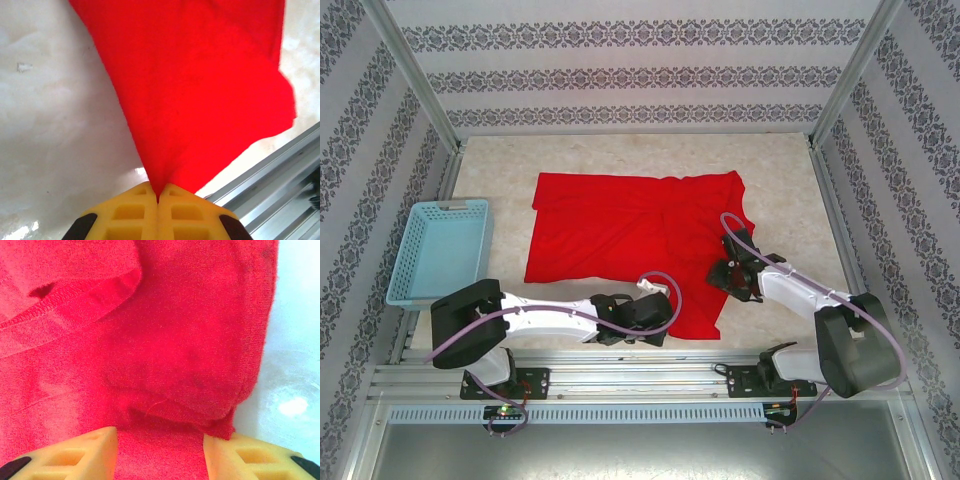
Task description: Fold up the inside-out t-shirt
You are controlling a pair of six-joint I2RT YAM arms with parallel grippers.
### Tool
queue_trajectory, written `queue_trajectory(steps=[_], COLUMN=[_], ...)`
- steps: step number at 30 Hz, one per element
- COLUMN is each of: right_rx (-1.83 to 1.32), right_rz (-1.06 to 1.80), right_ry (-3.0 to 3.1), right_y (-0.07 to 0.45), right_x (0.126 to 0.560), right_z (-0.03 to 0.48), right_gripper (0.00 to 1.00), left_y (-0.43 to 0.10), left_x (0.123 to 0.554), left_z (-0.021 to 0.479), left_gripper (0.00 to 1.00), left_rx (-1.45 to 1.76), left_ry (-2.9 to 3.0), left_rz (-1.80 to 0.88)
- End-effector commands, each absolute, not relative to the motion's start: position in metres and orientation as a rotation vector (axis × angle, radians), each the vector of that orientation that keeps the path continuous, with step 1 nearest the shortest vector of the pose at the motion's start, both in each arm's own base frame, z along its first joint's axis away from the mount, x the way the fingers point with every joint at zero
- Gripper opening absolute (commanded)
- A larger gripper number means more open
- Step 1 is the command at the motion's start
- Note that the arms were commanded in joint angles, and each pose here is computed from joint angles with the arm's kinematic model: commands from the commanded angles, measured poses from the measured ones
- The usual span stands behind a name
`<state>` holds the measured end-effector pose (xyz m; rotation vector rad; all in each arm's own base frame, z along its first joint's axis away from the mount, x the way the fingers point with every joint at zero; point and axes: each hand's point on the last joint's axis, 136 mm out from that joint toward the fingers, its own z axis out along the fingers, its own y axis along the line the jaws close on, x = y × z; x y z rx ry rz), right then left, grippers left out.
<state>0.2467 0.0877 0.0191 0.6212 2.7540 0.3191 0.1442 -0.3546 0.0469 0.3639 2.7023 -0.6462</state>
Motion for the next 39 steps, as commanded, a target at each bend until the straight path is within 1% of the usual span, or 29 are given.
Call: queue_trajectory(steps=[1,3,7,9,12,18,21,22,25,27,29,34,39], right_rx=[0.628,0.594,0.524,0.482,0.456,0.447,0.490,0.504,0.588,0.632,0.663,0.764,0.735], right_rz=[0.275,0.288,0.261,0.264,0.362,0.528,0.543,0.543,0.415,0.312,0.289,0.293,0.289], right_ry=[2.738,2.732,2.746,2.741,2.751,2.766,2.791,2.803,2.842,2.839,2.813,2.795,2.775], right_y=[0.080,0.082,0.081,0.086,0.101,0.133,0.137,0.138,0.121,0.106,0.098,0.079,0.068], right_x=[0.244,0.246,0.239,0.229,0.212,0.201,0.202,0.201,0.194,0.192,0.193,0.192,0.195], right_z=[0.023,0.028,0.045,0.053,0.053,0.042,0.029,0.024,0.011,0.011,0.016,0.016,0.031], right_gripper=[0.50,0.50,0.52,0.53,0.53,0.53,0.52,0.52,0.51,0.51,0.51,0.51,0.52], left_y=[-0.349,-0.343,-0.332,-0.322,-0.310,-0.290,-0.264,-0.252,-0.212,-0.190,-0.171,-0.154,-0.149], left_x=[0.132,0.133,0.138,0.145,0.154,0.189,0.218,0.229,0.257,0.272,0.283,0.286,0.280], left_z=[0.035,0.031,0.031,0.034,0.042,0.069,0.072,0.071,0.059,0.048,0.035,0.010,0.025], left_gripper=[0.01,0.05,0.22,0.27,0.32,0.35,0.36,0.39,0.42,0.42,0.43,0.44,0.45], left_rx=[0.376,0.374,0.358,0.336,0.307,0.242,0.141,0.095,-0.052,-0.148,-0.225,-0.317,-0.343], left_ry=[2.769,2.781,2.787,2.773,2.740,2.652,2.632,2.627,2.638,2.656,2.675,2.728,2.718], left_rz=[-0.616,-0.581,-0.508,-0.435,-0.399,-0.372,-0.337,-0.322,-0.282,-0.268,-0.250,-0.242,-0.248])
